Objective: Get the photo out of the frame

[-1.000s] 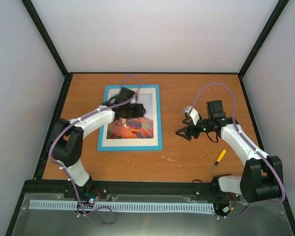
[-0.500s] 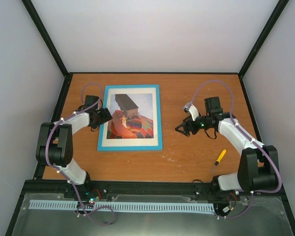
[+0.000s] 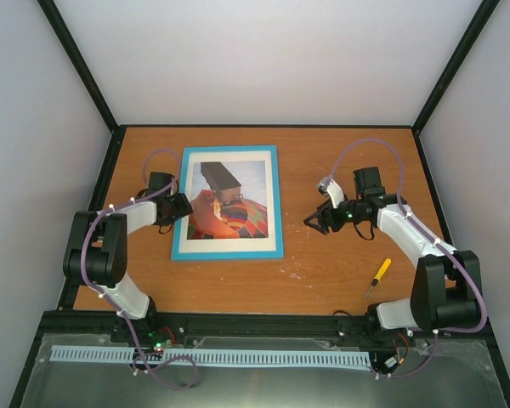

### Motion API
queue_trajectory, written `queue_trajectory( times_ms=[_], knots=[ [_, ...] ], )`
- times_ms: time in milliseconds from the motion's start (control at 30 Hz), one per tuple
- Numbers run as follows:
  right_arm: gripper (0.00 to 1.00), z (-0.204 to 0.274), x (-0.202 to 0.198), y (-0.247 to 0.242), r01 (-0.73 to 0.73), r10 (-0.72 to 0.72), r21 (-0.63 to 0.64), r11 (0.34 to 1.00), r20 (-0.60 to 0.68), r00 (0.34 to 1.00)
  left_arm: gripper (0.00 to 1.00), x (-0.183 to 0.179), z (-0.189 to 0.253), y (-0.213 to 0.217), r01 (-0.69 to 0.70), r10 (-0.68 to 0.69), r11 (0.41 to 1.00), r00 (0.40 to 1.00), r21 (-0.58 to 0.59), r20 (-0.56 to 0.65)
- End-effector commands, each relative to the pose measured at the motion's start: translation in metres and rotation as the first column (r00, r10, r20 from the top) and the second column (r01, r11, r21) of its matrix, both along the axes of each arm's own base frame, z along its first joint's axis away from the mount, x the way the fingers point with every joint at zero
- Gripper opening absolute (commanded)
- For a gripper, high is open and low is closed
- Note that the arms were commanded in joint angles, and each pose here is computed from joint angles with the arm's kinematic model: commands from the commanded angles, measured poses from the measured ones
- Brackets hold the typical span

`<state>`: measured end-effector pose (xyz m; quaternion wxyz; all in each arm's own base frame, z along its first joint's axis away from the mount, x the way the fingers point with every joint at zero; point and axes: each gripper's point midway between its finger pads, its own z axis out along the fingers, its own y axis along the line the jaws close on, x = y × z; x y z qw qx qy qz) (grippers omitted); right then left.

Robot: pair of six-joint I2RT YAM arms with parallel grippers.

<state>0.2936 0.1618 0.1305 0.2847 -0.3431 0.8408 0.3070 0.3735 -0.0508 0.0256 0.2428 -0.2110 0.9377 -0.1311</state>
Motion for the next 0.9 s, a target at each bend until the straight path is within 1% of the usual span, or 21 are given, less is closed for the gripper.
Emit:
queue_trajectory(
  times_ms=[0, 33, 167, 267, 333, 433, 500, 600, 700, 867],
  knots=[
    [0.72, -0.005, 0.028, -0.009, 0.122, -0.123, -0.062, 0.991, -0.01, 0.992, 0.57, 0.0, 0.005, -0.03, 0.11, -0.111, 0.994, 0.993, 0.007, 0.046],
    [0.71, -0.007, 0.035, -0.012, 0.155, -0.157, -0.078, 0.985, -0.024, 0.987, 0.57, 0.0, 0.007, -0.038, 0.134, -0.134, 0.991, 0.989, 0.009, 0.055],
    [0.68, -0.021, 0.045, -0.01, 0.162, -0.171, -0.098, 0.982, -0.093, 0.981, 0.55, -0.006, 0.007, -0.068, 0.207, -0.207, 0.978, 0.976, 0.002, 0.066],
    [0.67, -0.04, 0.054, -0.014, 0.175, -0.194, -0.14, 0.974, -0.128, 0.973, 0.54, -0.01, 0.003, -0.084, 0.242, -0.241, 0.97, 0.969, -0.009, 0.06],
    [0.66, -0.055, 0.058, -0.018, 0.183, -0.212, -0.182, 0.966, -0.156, 0.965, 0.54, -0.013, 0.0, -0.091, 0.254, -0.253, 0.967, 0.966, -0.015, 0.055],
    [0.62, -0.074, 0.061, -0.023, 0.186, -0.234, -0.231, 0.955, -0.198, 0.952, 0.53, -0.014, -0.004, -0.095, 0.258, -0.256, 0.966, 0.966, -0.032, 0.048],
    [0.59, -0.081, 0.062, -0.024, 0.184, -0.238, -0.245, 0.952, -0.211, 0.948, 0.52, -0.014, -0.003, -0.098, 0.262, -0.26, 0.964, 0.964, -0.042, 0.052],
    [0.58, -0.088, 0.061, -0.025, 0.176, -0.235, -0.253, 0.951, -0.225, 0.946, 0.51, -0.014, -0.002, -0.099, 0.261, -0.258, 0.964, 0.965, -0.047, 0.057],
    [0.54, -0.095, 0.054, -0.022, 0.135, -0.202, -0.25, 0.959, -0.266, 0.943, 0.5, -0.015, -0.001, -0.1, 0.26, -0.257, 0.964, 0.965, -0.055, 0.057],
    [0.46, -0.092, 0.028, -0.011, 0.003, -0.071, -0.205, 0.979, -0.326, 0.943, 0.47, -0.019, 0.001, -0.105, 0.279, -0.275, 0.958, 0.959, -0.065, 0.066]
  ],
)
